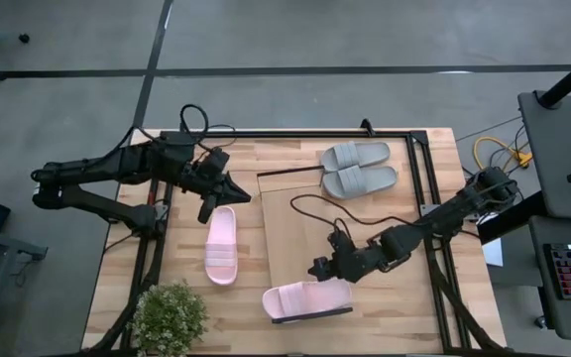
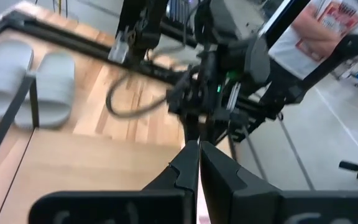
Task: Pick and place slides into the shelf
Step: Put the pink slide on the shelf
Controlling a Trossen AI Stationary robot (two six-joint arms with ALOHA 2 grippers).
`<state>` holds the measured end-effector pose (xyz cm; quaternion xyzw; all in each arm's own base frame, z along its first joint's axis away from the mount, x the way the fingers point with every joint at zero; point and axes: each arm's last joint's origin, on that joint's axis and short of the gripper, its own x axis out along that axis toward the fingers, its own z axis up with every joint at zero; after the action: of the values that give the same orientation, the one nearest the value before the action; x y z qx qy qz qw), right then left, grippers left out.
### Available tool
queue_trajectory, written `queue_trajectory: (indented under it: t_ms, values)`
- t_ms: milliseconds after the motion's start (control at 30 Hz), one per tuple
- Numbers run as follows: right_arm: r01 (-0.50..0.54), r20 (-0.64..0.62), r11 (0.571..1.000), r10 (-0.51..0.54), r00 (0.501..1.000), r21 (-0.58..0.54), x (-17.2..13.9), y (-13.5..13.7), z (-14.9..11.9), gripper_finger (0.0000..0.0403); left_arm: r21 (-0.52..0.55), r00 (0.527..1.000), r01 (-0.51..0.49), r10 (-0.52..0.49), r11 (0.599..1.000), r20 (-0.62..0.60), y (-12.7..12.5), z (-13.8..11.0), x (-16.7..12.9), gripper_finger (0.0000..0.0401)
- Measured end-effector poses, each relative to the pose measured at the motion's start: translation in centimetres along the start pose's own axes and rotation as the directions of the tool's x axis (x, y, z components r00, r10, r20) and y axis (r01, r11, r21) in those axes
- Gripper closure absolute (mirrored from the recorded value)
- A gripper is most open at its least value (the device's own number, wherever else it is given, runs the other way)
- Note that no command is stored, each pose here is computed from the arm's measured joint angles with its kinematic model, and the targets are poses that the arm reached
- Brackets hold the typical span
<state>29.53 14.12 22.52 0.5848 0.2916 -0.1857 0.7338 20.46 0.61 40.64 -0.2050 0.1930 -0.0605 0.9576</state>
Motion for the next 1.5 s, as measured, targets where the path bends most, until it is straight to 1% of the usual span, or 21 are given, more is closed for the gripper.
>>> queue_trajectory:
  t_ms: [133, 267, 500, 600, 700, 800, 933, 1167, 1400, 1500]
  values:
    - [-0.014, 0.004, 0.999, 0.014, 1.000, -0.051, -0.5, 0.3, 1.1, 0.0236, -0.022, 0.996, -0.033, 0.031, 0.999, -0.084, 0.3, -0.8, 0.0, 0.0401]
    - [-0.013, 0.012, 0.995, 0.015, 1.000, -0.103, -1.6, 0.6, 2.1, 0.0239, -0.051, 0.987, -0.061, 0.053, 0.997, -0.149, 0.5, -1.5, -0.1, 0.0401]
    - [0.004, 0.022, 0.983, 0.000, 1.000, -0.185, -4.4, 0.6, 3.4, 0.0243, -0.090, 0.984, -0.076, 0.060, 0.993, -0.168, 0.6, -1.7, -0.2, 0.0401]
    - [0.015, 0.022, 0.977, -0.011, 1.000, -0.215, -5.4, 0.5, 3.6, 0.0243, -0.094, 0.977, -0.090, 0.070, 0.991, -0.200, 0.7, -2.0, -0.3, 0.0401]
    - [0.013, 0.020, 0.971, -0.009, 1.000, -0.238, -6.2, 0.5, 3.8, 0.0247, -0.105, 0.960, -0.122, 0.090, 0.987, -0.266, 0.9, -2.6, -0.3, 0.0401]
    - [0.002, 0.019, 0.964, 0.003, 1.000, -0.267, -6.8, 0.5, 3.9, 0.0250, -0.105, 0.931, -0.157, 0.112, 0.982, -0.347, 1.3, -3.5, -0.1, 0.0401]
    - [-0.007, 0.021, 0.955, 0.014, 1.000, -0.295, -7.1, 0.6, 4.0, 0.0252, -0.104, 0.901, -0.188, 0.129, 0.977, -0.415, 1.9, -4.6, 0.4, 0.0401]
    - [-0.006, 0.017, 0.951, 0.012, 1.000, -0.310, -7.0, 0.6, 4.0, 0.0253, -0.127, 0.854, -0.178, 0.090, 0.976, -0.512, 3.0, -7.0, 1.3, 0.0401]
    - [-0.007, 0.019, 0.955, 0.014, 1.000, -0.296, -7.0, 0.6, 4.0, 0.0254, -0.183, 0.801, -0.129, -0.006, 0.975, -0.599, 3.9, -9.5, 2.1, 0.0401]
    - [-0.006, 0.024, 0.955, 0.014, 1.000, -0.296, -7.0, 0.6, 4.0, 0.0257, -0.192, 0.779, -0.114, -0.032, 0.975, -0.627, 4.2, -10.5, 2.4, 0.0401]
